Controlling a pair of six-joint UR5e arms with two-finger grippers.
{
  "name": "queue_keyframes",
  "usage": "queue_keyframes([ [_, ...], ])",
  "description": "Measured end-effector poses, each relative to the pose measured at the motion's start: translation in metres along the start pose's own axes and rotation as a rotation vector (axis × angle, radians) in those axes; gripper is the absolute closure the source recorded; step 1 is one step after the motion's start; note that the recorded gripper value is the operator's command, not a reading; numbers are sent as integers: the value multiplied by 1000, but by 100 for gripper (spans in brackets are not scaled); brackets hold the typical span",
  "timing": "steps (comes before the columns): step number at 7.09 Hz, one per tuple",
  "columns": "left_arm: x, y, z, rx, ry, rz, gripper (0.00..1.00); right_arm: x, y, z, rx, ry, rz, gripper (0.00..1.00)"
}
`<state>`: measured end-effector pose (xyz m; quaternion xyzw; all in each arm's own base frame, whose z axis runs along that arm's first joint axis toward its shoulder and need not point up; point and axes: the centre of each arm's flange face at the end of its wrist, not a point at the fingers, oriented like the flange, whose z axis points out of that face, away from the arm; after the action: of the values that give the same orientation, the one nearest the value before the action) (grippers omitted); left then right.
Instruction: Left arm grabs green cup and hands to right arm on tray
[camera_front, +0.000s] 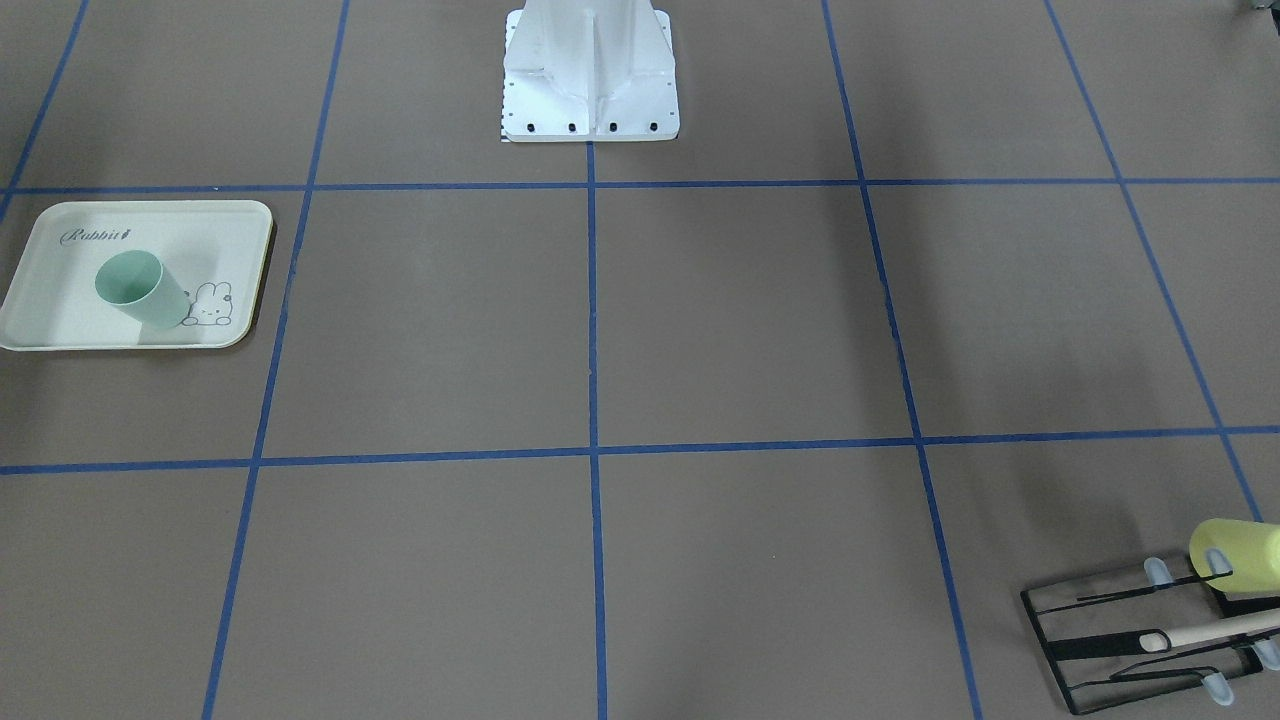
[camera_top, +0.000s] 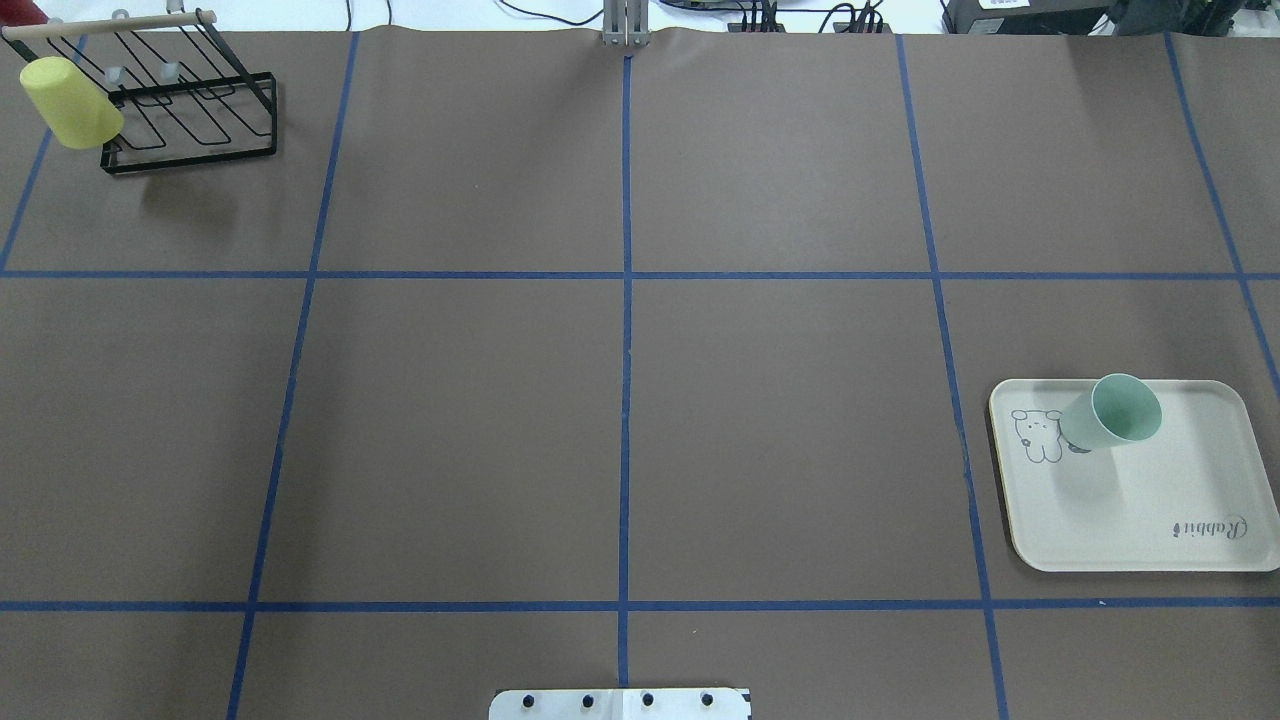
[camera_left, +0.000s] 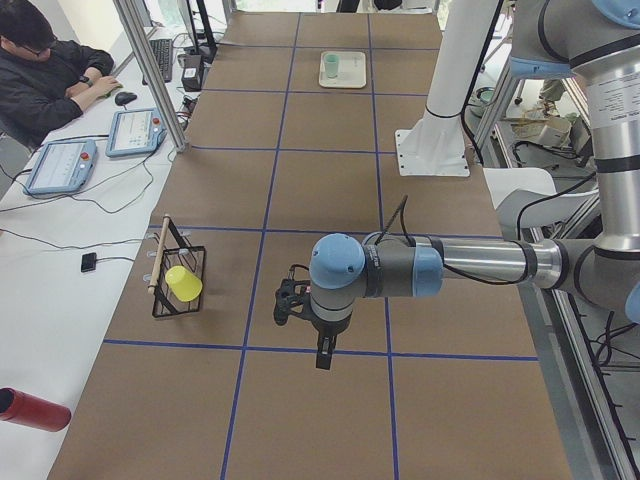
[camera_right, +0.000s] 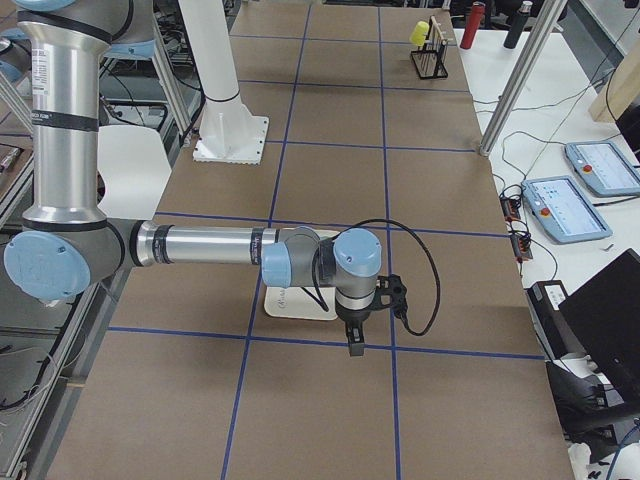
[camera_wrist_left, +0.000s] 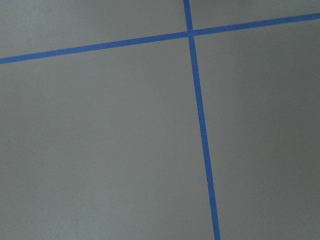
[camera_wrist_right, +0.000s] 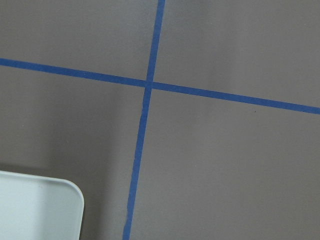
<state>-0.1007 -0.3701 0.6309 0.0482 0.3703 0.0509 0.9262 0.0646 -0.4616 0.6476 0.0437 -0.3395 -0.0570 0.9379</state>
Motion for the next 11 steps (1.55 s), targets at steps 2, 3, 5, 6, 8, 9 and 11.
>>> queue_keyframes([
  [2,0,-1,1,-1,2,1,0,-3,-2,2,-3,-1,-3,0],
  [3,1,-1,1,-2,2,2,0,-6,-5,3,-5,-1,0,0],
  [5,1,-1,1,-2,2,4,0,-10,-9,3,-6,-1,1,0],
  [6,1,-1,1,-1,2,4,0,-10,-10,4,-7,-1,1,0],
  [8,0,-1,2,-2,2,4,0,-11,-10,5,-9,-1,0,0],
  [9,0,-1,2,-3,2,3,0,-11,-10,5,-10,-1,0,0],
  [11,0,-1,2,-3,2,3,0,-11,-10,6,-12,-2,0,0],
])
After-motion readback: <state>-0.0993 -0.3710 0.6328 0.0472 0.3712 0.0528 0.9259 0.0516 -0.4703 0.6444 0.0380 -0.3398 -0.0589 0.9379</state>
